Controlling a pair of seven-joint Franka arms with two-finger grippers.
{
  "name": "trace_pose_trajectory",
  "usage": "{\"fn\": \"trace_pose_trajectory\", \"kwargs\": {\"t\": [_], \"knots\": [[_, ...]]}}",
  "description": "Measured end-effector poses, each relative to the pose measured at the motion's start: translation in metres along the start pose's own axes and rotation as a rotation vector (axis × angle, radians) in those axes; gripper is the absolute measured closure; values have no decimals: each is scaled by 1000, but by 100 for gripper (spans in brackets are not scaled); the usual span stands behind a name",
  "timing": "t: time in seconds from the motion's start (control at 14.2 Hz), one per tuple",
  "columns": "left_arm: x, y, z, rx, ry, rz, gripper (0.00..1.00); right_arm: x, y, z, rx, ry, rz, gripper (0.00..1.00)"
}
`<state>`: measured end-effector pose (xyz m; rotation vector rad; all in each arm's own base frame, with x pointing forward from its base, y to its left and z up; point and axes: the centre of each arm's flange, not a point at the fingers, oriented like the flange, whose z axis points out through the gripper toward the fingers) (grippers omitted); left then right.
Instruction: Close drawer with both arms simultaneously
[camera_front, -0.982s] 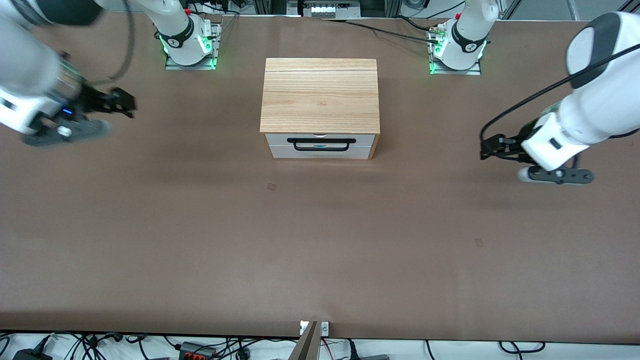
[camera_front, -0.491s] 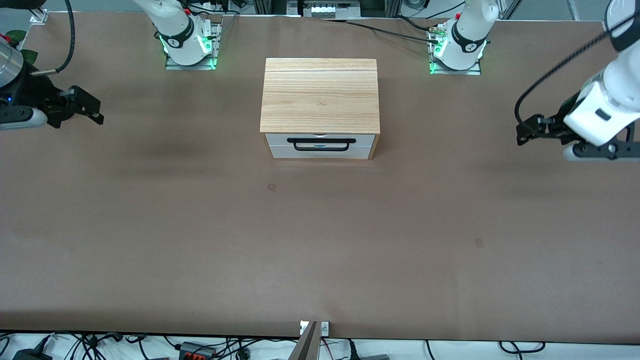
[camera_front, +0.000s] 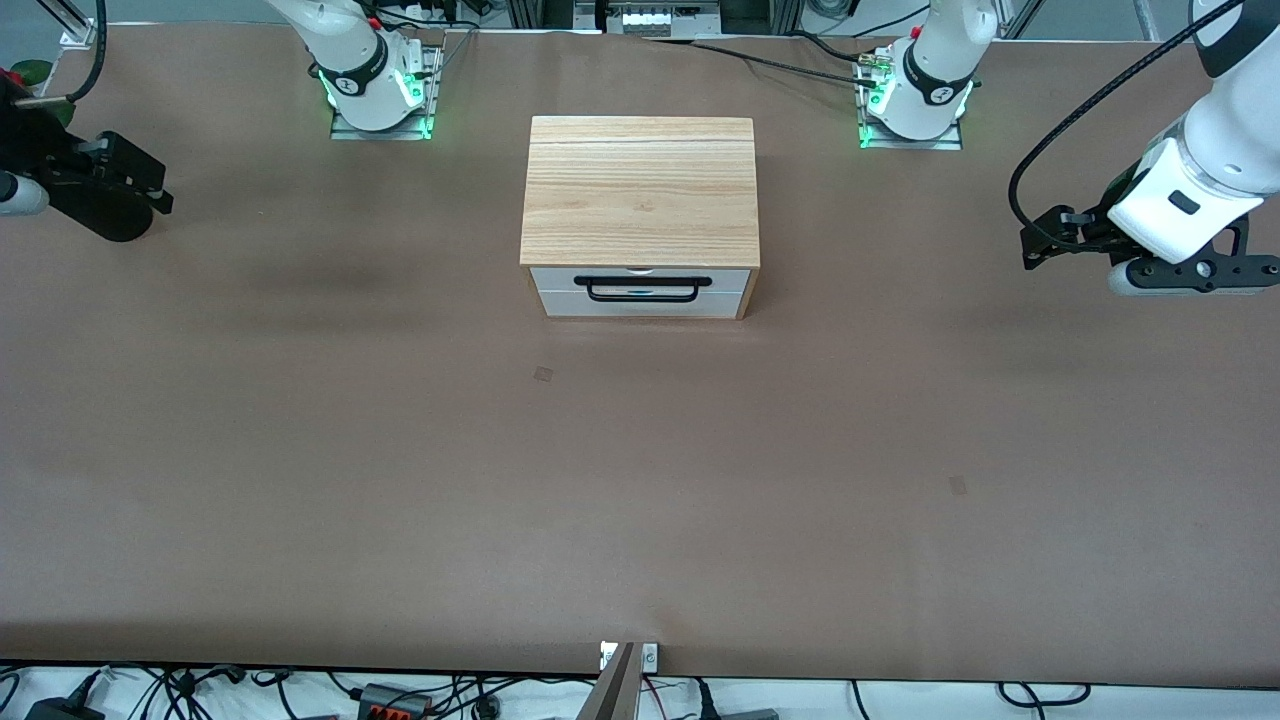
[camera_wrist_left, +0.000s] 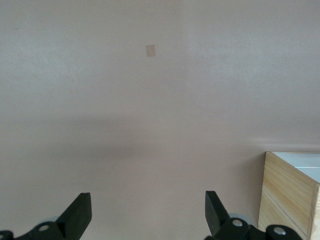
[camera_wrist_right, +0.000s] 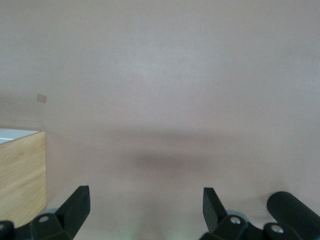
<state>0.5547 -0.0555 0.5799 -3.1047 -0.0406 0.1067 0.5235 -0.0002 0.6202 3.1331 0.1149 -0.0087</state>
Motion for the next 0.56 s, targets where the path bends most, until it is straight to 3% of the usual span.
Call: {"fn": "trace_pose_trajectory", "kwargs": {"t": [0.56], "knots": [[2,1,-1,-3,15,1,0,22,1,11,4,-23,75,0]]}}
